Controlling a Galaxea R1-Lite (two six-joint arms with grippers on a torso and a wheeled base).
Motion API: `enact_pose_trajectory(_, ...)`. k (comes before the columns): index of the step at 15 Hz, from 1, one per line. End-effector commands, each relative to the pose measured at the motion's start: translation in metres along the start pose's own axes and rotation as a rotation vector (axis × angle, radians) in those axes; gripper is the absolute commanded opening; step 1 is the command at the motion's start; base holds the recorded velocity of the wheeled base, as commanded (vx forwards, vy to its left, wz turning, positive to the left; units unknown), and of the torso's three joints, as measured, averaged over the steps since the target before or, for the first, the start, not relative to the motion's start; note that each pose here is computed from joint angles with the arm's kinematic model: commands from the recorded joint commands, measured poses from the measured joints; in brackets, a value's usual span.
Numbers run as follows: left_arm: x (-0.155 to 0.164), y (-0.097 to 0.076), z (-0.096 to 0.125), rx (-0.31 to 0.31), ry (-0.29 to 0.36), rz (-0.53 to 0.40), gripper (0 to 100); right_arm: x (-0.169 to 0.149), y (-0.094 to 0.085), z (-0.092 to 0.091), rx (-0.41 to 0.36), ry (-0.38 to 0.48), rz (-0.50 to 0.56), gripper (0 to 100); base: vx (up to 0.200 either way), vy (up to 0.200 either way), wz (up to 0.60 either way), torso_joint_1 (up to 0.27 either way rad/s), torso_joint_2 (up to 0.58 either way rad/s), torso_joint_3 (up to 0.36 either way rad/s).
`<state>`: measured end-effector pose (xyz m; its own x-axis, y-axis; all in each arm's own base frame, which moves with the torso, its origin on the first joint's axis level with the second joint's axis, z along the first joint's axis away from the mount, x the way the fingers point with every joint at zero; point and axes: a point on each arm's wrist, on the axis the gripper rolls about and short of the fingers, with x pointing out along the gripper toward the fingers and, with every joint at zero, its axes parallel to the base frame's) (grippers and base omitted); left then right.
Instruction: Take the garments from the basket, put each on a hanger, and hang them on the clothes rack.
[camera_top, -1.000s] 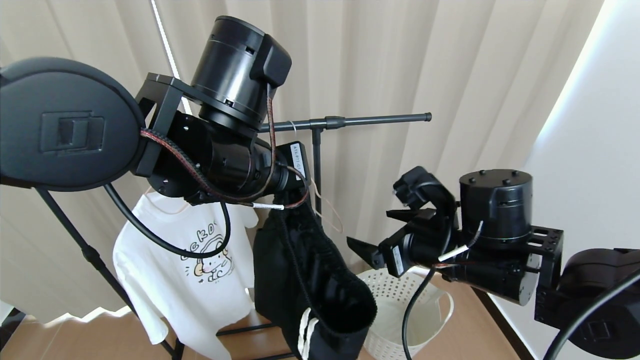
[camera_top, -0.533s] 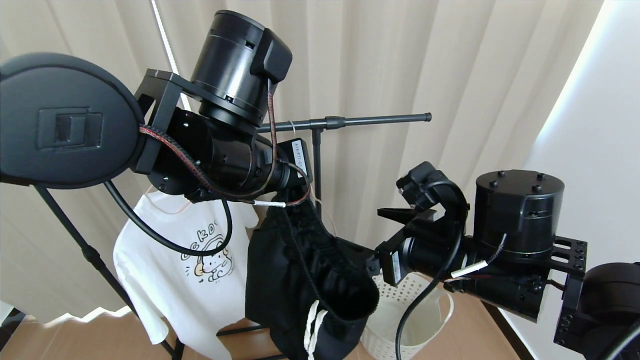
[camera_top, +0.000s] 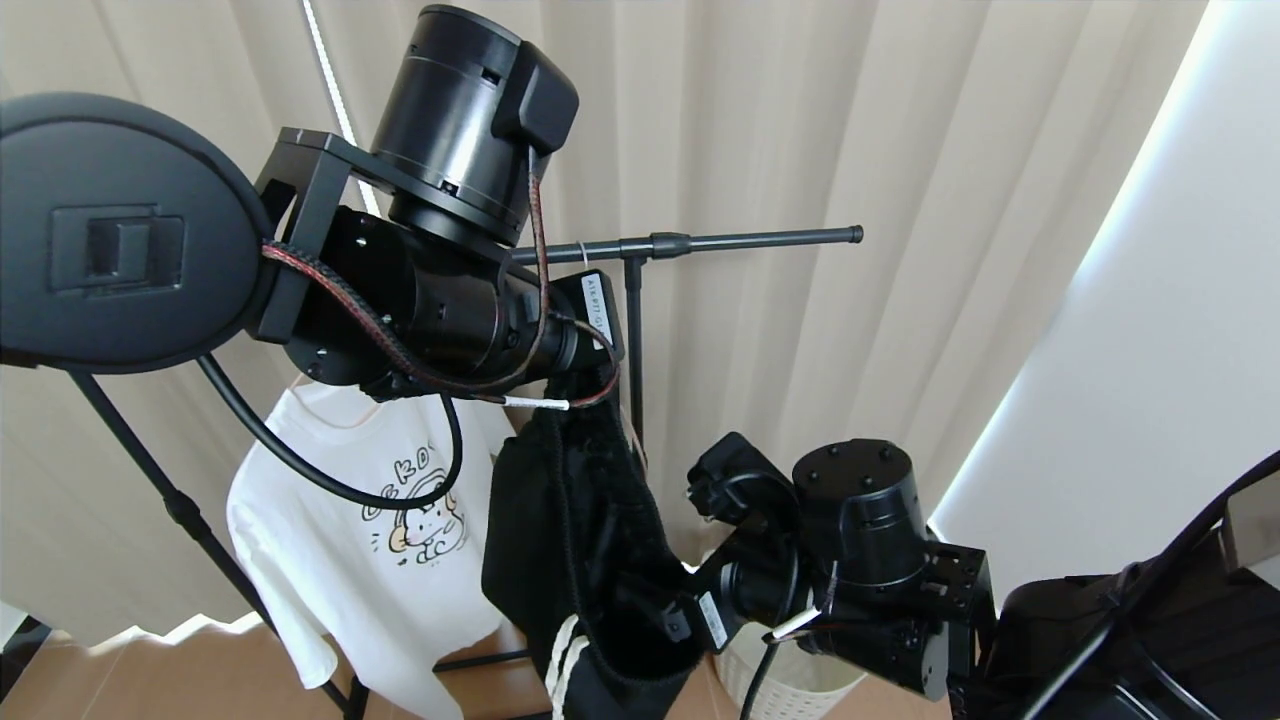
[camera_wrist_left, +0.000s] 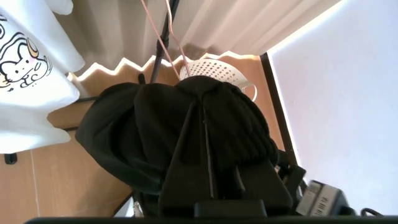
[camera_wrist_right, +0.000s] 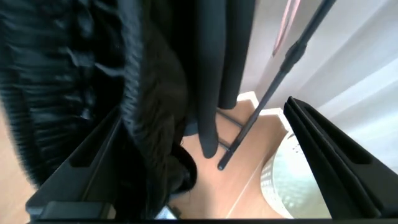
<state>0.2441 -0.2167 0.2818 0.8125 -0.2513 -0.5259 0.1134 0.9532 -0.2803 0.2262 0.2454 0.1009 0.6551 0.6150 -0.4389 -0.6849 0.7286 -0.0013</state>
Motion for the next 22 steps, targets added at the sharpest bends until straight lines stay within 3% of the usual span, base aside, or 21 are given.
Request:
enact_pose_trajectory(1, 0.0, 0.0, -0.001, 0.0, 0.002, 0.001, 0, 0.004, -0.007, -0.001, 0.008, 0.005, -0.022, 100, 0.0, 0.0, 0.0, 0.0, 0.0, 0.0)
enact_pose_trajectory(6, 0.0, 0.003, -0.004, 0.005, 0.013, 0.01, 0, -0.01, -0.034, 0.016, 0.029, -0.067, -0.093, 100, 0.0, 0.0, 0.0, 0.0, 0.0, 0.0)
enact_pose_trajectory(9, 0.001, 0.003, -0.004, 0.007, 0.014, 0.009, 0, -0.011, -0.036, 0.016, 0.024, -0.065, -0.099, 100, 0.0, 0.0, 0.0, 0.0, 0.0, 0.0)
enact_pose_trajectory(18, 0.0, 0.001, 0.001, 0.006, -0.003, -0.001, 0, -0.021, -0.034, 0.001, -0.094, -0.013, -0.091, 100, 0.0, 0.0, 0.0, 0.0, 0.0, 0.0)
enact_pose_trajectory(22, 0.001, 0.002, 0.0, 0.007, 0.002, 0.006, 0, -0.036, -0.031, 0.007, -0.115, -0.049, -0.081, 100, 0.0, 0.0, 0.0, 0.0, 0.0, 0.0)
